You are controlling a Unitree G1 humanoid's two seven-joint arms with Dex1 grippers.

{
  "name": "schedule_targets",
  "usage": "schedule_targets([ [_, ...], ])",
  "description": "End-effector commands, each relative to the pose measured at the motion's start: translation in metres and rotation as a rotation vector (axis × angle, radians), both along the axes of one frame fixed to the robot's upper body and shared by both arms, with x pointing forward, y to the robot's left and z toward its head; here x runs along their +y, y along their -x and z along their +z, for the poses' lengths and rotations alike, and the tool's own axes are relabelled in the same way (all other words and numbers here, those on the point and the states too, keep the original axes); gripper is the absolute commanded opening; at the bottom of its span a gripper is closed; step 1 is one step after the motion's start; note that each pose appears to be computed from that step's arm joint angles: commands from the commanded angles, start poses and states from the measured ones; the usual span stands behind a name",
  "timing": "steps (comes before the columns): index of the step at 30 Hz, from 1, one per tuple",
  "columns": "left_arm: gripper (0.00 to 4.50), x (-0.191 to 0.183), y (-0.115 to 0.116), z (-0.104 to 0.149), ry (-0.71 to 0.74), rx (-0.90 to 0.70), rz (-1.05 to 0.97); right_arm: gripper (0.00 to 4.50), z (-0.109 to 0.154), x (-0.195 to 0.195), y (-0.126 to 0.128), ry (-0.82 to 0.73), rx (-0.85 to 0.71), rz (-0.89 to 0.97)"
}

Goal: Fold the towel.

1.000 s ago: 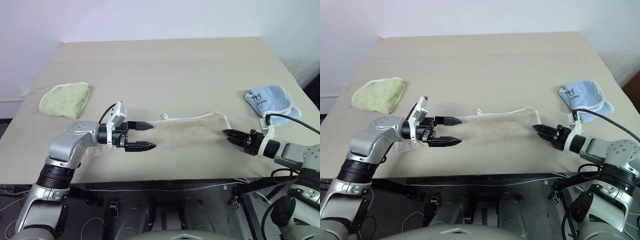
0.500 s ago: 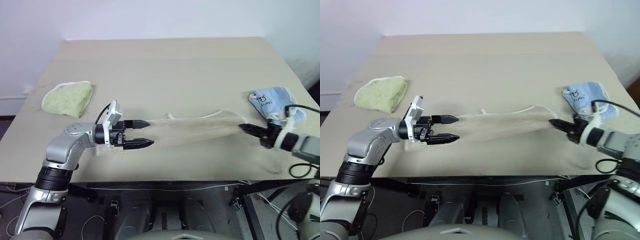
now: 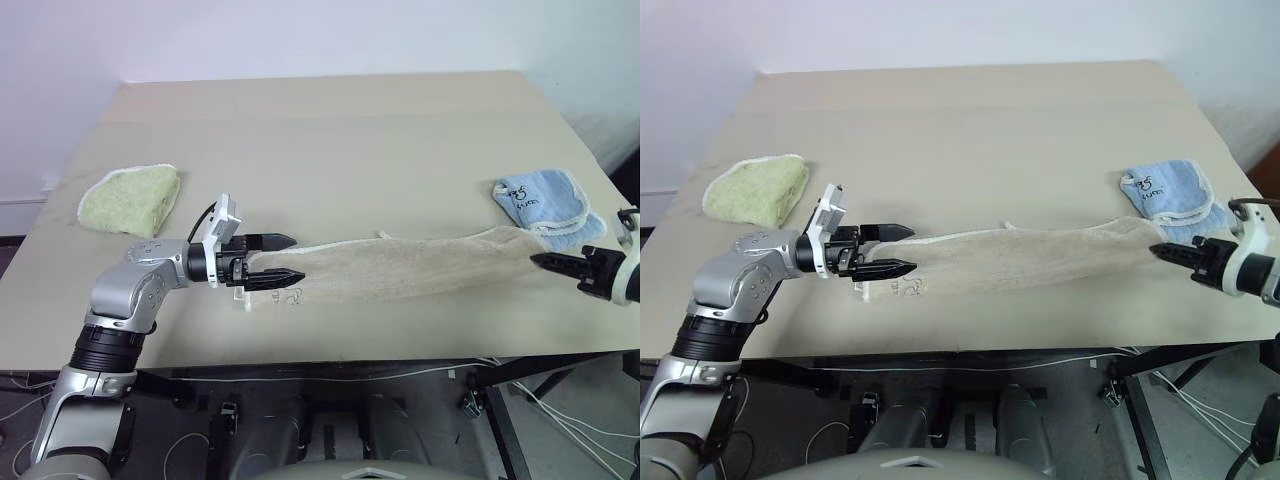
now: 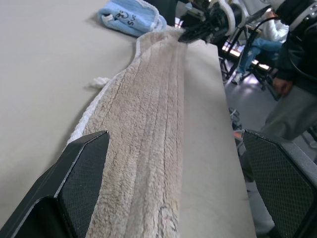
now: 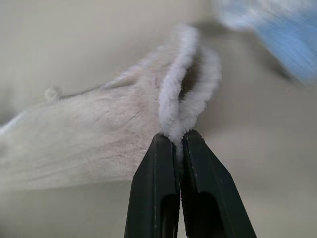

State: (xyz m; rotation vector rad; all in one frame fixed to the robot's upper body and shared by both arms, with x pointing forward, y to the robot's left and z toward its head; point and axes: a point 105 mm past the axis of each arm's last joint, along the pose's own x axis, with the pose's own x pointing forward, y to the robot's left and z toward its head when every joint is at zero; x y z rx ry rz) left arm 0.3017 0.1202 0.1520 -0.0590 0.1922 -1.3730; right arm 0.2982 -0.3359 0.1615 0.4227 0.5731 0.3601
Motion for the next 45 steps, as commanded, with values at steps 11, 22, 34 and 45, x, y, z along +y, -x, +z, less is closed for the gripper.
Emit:
schedule_targets([
  [11, 4.5, 0.003, 0.002, 0.004, -0.076, -0.054, 0.002, 0.03, 0.073, 0.11, 0.002, 0.281, -0.284, 0.608],
  [22, 4.5, 0.003, 0.003, -0.001, -0.093, -0.057, 0.016, 0.03, 0.02, 0.168, 0.007, 0.316, -0.187, 0.87],
  [34, 4.5, 0.007, 0.005, -0.003, -0.122, -0.071, 0.031, 0.03, -0.001, 0.182, -0.007, 0.24, -0.175, 0.805],
  [45, 4.5, 0.016, -0.003, 0.005, -0.119, -0.095, 0.05, 3.36, 0.008, 0.177, 0.016, 0.221, -0.212, 0.913],
])
